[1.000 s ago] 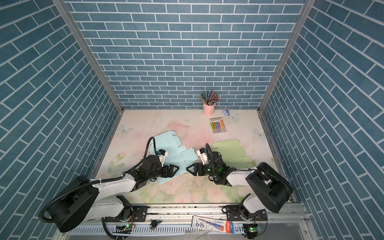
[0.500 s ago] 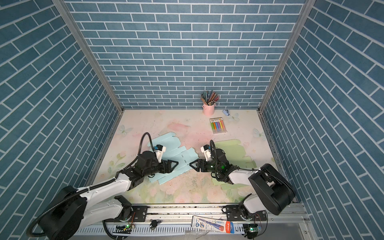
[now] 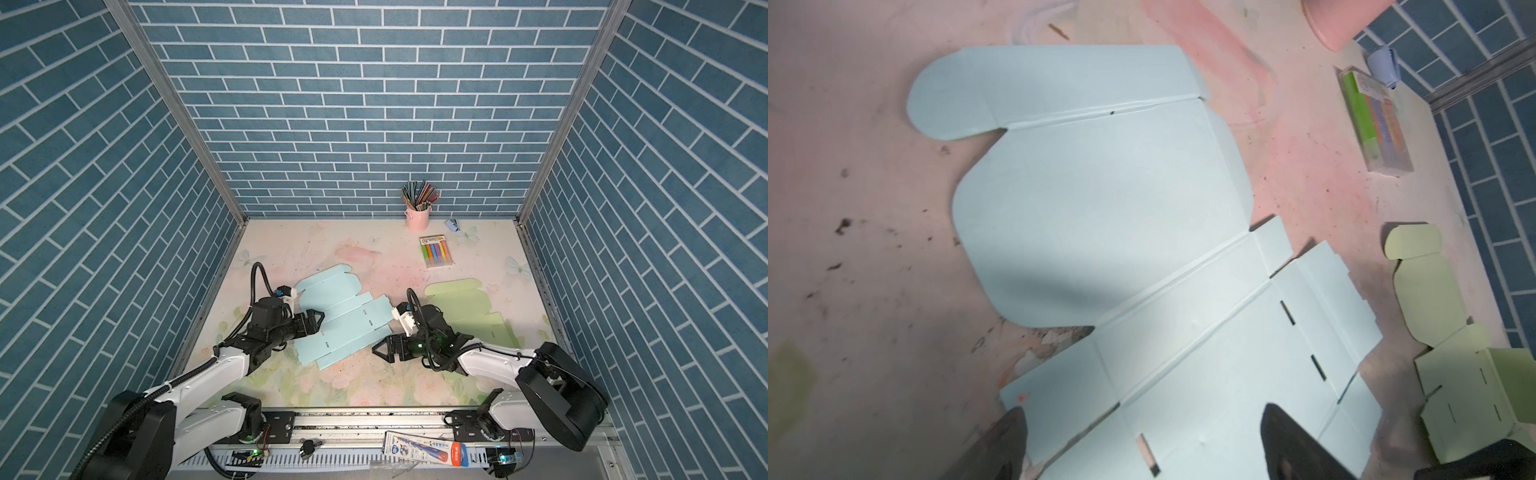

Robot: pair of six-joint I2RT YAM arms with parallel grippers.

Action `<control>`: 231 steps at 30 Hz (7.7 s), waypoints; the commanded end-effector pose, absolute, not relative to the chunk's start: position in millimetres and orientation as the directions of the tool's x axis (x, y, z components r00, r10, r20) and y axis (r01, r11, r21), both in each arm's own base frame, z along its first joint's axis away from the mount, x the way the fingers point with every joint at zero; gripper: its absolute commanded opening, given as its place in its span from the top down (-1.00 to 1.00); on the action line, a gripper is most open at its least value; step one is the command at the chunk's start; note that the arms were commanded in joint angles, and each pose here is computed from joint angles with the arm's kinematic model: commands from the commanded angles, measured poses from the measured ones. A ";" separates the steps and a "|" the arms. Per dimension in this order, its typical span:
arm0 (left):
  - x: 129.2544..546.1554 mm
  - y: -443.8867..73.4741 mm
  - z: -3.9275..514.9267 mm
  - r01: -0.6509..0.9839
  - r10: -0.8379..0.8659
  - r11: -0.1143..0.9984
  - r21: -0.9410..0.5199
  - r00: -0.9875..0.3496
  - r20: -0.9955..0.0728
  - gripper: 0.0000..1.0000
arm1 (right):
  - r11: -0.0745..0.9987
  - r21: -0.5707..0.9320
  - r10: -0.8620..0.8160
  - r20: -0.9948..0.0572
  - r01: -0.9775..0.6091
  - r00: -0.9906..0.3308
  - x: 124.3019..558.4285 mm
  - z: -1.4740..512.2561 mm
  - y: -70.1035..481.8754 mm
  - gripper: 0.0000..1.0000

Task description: Fold the paper box

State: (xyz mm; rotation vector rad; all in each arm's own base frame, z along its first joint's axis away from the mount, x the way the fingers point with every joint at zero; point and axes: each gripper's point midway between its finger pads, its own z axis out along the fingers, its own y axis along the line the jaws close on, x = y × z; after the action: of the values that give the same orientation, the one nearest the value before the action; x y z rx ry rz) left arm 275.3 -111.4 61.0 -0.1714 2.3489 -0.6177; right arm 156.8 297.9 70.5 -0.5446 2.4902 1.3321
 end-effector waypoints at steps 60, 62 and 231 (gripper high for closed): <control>240.2 -210.8 102.6 0.295 -0.111 0.813 -0.502 -0.768 -0.631 -0.77 | 0.628 0.692 -0.068 -0.407 -0.356 -0.911 239.9 35.5 262.4 0.84; 246.3 -206.3 106.4 0.293 -0.117 0.819 -0.493 -0.756 -0.644 -0.77 | 0.652 0.653 -0.129 -0.405 -0.385 -0.905 235.2 36.0 257.8 0.86; 250.5 -237.4 91.0 0.362 -0.155 0.693 -0.624 -0.770 -0.619 1.00 | 0.451 -0.619 -0.838 -0.541 -0.642 -0.067 262.1 158.5 305.1 1.00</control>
State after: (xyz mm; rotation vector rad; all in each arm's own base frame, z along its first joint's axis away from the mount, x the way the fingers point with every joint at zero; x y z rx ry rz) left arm 245.7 -242.9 83.9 0.1825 2.2669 -1.0187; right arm 251.4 296.6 136.2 -1.3302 1.8518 -0.2292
